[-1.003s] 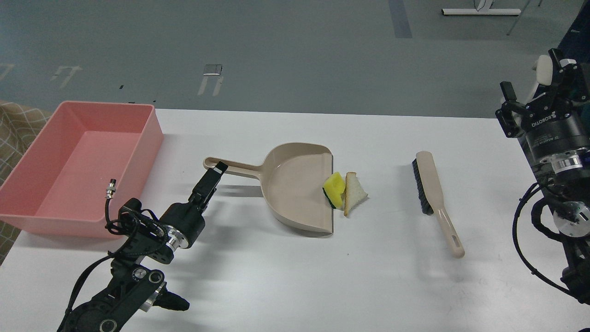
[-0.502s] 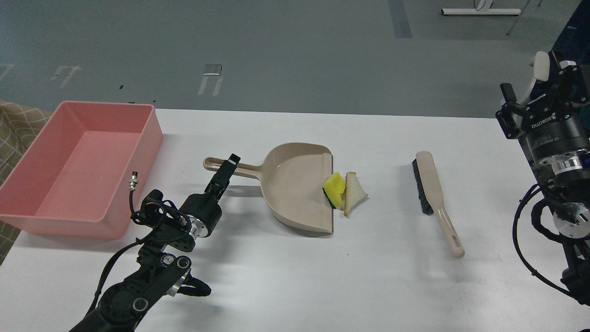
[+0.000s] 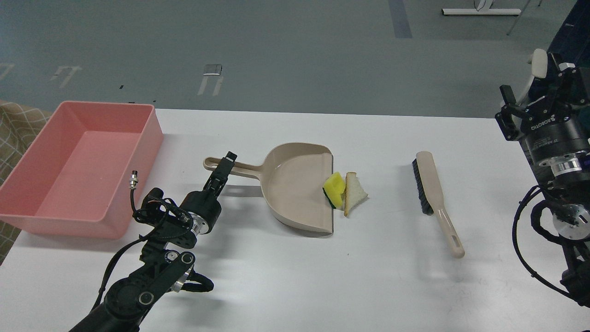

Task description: Sweep and dump garbage into bin

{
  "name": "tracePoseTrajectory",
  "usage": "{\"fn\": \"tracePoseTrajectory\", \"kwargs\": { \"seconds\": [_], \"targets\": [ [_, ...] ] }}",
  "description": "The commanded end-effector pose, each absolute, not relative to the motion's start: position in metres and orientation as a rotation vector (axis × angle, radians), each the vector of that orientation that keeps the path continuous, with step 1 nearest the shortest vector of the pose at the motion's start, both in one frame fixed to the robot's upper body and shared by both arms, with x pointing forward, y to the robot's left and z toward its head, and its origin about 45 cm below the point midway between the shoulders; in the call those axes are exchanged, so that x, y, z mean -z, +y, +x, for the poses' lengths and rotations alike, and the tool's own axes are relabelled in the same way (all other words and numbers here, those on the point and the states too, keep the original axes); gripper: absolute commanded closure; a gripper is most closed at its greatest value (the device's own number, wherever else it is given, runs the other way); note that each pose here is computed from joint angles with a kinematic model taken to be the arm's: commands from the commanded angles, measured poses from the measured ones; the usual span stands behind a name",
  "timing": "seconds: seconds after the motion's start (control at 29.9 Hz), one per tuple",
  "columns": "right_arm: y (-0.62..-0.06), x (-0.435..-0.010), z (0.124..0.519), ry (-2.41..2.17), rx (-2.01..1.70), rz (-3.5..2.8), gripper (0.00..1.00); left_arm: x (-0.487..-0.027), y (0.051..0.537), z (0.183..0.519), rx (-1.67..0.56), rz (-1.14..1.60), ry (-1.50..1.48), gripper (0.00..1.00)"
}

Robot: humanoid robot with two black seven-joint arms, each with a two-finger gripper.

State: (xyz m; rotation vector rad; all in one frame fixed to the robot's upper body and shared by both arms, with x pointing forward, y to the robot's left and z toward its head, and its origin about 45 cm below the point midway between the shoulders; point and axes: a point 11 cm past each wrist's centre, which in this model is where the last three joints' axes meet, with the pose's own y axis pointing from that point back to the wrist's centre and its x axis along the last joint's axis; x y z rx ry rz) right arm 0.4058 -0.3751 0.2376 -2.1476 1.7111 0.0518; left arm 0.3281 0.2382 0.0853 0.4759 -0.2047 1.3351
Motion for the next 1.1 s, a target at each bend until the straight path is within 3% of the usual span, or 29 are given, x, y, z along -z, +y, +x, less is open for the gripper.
{"fn": "tracePoseTrajectory", "kwargs": {
  "seconds": [0.0,0.2,0.47,0.5,0.57,1.07],
  "targets": [
    [-0.375,-0.238,0.406,1.711,-0.051,-2.147,0.00,-0.087,0.238,0.331,-1.336,0.475,-0.209,0.35],
    [-0.375,-0.238,0.406,1.709,-0.051,-2.149,0.00,-0.089,0.238,0.333,-1.338,0.474,-0.210,0.45],
    [-0.375,-0.238,0.406,1.708,-0.048,-2.153,0.00,-0.089,0.237,0.333,-1.336,0.473,-0.211,0.79],
    [-0.375,-0.238,0.406,1.708,-0.048,-2.153,0.00,-0.089,0.237,0.333,-1.336,0.473,-0.211,0.79],
    [-0.374,-0.238,0.406,1.707,-0.050,-2.153,0.00,-0.090,0.237,0.334,-1.336,0.476,-0.211,1.00],
    [-0.389,-0.244,0.404,1.753,0.008,-2.307,0.00,-0.096,0.228,0.339,-1.327,0.478,-0.225,1.00]
  ]
}}
